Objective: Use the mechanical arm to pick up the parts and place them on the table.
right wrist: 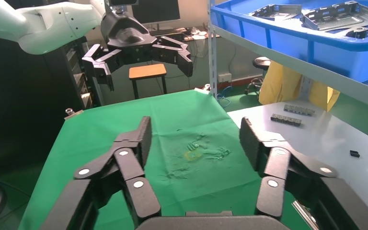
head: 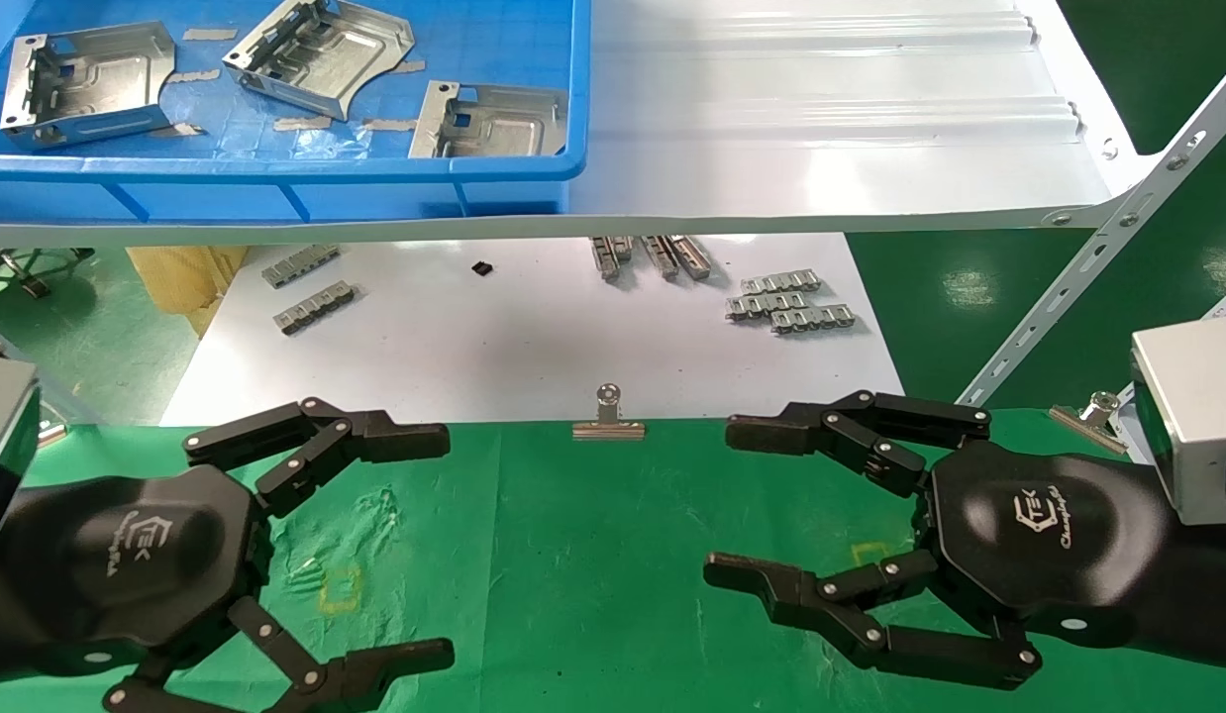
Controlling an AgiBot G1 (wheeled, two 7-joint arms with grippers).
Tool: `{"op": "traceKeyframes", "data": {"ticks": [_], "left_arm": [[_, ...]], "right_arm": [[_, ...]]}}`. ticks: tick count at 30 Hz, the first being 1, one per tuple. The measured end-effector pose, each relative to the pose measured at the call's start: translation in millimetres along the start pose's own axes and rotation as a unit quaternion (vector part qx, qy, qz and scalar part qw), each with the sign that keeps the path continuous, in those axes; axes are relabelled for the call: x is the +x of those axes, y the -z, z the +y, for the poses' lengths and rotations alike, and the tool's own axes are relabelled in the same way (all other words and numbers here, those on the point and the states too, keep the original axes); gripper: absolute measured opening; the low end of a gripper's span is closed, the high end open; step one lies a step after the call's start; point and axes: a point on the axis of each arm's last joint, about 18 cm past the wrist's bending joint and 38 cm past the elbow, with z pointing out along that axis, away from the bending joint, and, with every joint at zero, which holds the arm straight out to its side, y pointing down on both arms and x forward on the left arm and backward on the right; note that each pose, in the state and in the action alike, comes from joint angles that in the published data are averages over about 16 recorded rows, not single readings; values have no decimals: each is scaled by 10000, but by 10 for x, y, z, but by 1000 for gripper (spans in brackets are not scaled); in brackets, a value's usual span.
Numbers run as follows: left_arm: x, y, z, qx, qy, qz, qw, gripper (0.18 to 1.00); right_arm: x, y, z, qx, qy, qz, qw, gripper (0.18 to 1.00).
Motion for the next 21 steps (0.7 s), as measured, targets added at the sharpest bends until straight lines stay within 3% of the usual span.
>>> {"op": "traceKeyframes", "data": {"ticks": [13,21], "left_arm": [[-102,-4,-110,3,-166,-118,9998,1000],[-626,-23,-451,-80,-543,-736,9958,1000]], "right_arm": [[0,0,0,0,0,0,10000,490],[0,0,0,0,0,0,10000,335]]}}
